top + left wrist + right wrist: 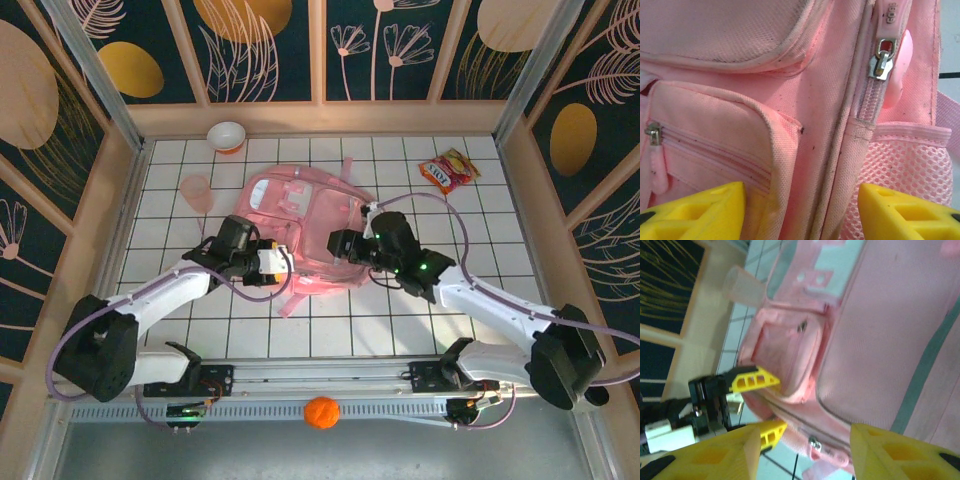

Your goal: Pack the student bag

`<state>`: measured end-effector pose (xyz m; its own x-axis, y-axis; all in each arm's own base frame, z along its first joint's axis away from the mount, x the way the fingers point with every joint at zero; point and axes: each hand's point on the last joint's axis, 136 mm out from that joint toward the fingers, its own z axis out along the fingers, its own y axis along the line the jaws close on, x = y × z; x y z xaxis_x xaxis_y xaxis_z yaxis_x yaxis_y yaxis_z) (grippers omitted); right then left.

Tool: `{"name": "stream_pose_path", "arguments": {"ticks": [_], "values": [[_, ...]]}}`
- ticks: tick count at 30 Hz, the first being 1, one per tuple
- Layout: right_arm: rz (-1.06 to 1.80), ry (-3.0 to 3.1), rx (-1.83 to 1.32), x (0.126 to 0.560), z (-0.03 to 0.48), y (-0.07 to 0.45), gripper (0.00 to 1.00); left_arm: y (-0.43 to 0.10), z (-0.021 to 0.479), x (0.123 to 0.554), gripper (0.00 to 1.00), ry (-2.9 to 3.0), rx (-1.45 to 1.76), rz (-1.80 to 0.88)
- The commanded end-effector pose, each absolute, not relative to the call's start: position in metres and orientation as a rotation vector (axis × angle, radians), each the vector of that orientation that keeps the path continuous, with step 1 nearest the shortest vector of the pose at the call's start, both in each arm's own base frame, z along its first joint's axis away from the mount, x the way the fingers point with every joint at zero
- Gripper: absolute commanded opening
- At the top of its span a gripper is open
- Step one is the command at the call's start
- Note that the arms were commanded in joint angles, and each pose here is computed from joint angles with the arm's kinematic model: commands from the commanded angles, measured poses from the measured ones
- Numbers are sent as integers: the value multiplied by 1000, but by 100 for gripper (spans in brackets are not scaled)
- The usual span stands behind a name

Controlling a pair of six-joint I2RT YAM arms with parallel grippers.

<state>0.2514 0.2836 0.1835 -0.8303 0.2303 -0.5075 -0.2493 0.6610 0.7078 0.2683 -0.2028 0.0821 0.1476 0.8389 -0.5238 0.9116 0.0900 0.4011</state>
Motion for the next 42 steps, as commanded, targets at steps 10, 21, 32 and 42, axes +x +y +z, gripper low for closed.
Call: {"name": "stream_pose_path", "arguments": {"ticks": [10,21,32,42], "values": [[1306,2595,265,219,136,305,46,-206,67,258,23,1651,1829,-191],[1219,2711,285,211,106,309,46,-209,73,259,17,1658,1812,-210],[1183,2718,148,223,96,332,43,-215,82,262,17,1639,1794,-234],[1192,2626,59,240,114,344,35,-216,83,261,16,1638,1788,-248]]}}
